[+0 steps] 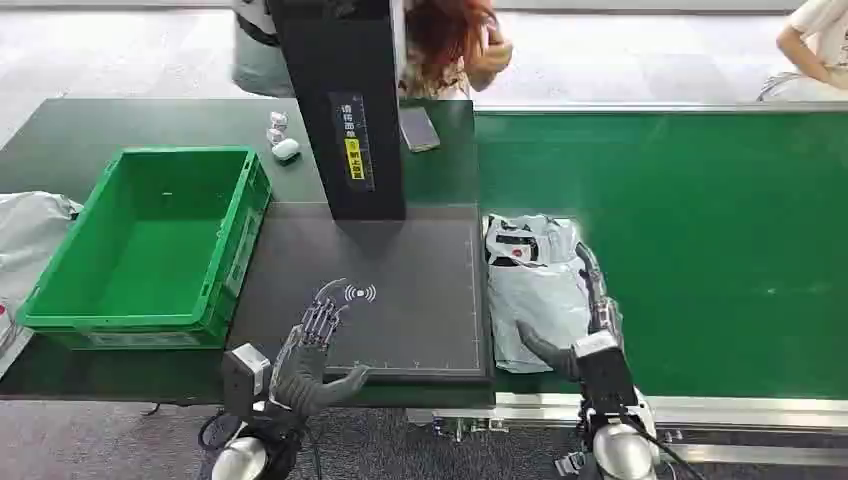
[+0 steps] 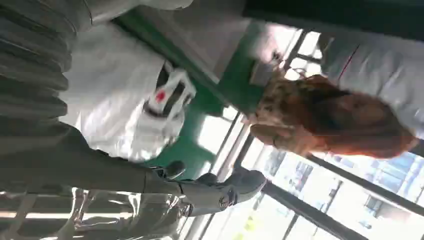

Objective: Moved the parcel from conveyor to table for the left to box.

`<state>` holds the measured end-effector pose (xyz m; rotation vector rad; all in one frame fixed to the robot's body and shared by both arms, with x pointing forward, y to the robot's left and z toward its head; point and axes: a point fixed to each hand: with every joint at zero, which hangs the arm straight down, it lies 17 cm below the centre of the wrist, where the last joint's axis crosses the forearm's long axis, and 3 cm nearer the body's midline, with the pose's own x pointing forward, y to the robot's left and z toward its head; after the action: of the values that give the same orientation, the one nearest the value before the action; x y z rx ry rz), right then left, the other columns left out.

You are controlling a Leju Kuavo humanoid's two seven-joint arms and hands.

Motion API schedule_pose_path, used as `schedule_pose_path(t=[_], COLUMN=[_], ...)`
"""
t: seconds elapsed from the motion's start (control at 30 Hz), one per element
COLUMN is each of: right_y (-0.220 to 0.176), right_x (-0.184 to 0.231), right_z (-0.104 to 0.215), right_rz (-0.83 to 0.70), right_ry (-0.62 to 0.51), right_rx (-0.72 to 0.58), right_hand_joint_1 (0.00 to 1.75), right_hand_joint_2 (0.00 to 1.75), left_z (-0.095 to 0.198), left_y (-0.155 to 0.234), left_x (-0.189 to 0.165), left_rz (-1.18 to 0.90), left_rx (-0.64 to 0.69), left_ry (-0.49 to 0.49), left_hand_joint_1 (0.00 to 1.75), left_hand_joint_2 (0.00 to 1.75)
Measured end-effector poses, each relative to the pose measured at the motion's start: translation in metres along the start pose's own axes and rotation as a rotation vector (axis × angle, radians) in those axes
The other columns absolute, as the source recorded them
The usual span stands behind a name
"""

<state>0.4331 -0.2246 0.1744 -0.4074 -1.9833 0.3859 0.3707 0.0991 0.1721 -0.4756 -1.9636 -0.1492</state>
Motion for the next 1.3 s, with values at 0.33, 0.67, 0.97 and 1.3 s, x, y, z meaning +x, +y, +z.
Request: schedule_pose_path(t=[0.33, 0.67, 0.97, 1.3], right_y=[-0.018, 0.060, 0.066, 0.050], right_x=[-0.055, -0.193, -0.211, -0.220], right_z=[-0.058, -0.018, 0.016, 0.003], right_rz=[0.197, 0.374, 0.522, 0.723], right_ry=[0.095, 0.642, 0.713, 0.701], right_rx=[0.094, 0.729, 0.939, 0.885], right_hand_joint_1=[0.00, 0.00, 1.75, 1.75], right_hand_joint_2=[1.75, 1.75, 1.75, 1.75], left_z=[0.000, -0.002, -0.003, -0.003], left_y=[-0.001, 0.007, 0.010, 0.015], left_x=[0.002, 0.000, 0.000, 0.000], left_rz=[0.007, -0.003, -0.007, -0.008], left_rx=[-0.004, 0.020, 0.033, 0.060], left_ry=[-0.005, 0.014, 0.014, 0.015], left_hand_joint_1=[0.00, 0.00, 0.00, 0.00], left_hand_joint_2=[1.75, 1.75, 1.75, 1.75])
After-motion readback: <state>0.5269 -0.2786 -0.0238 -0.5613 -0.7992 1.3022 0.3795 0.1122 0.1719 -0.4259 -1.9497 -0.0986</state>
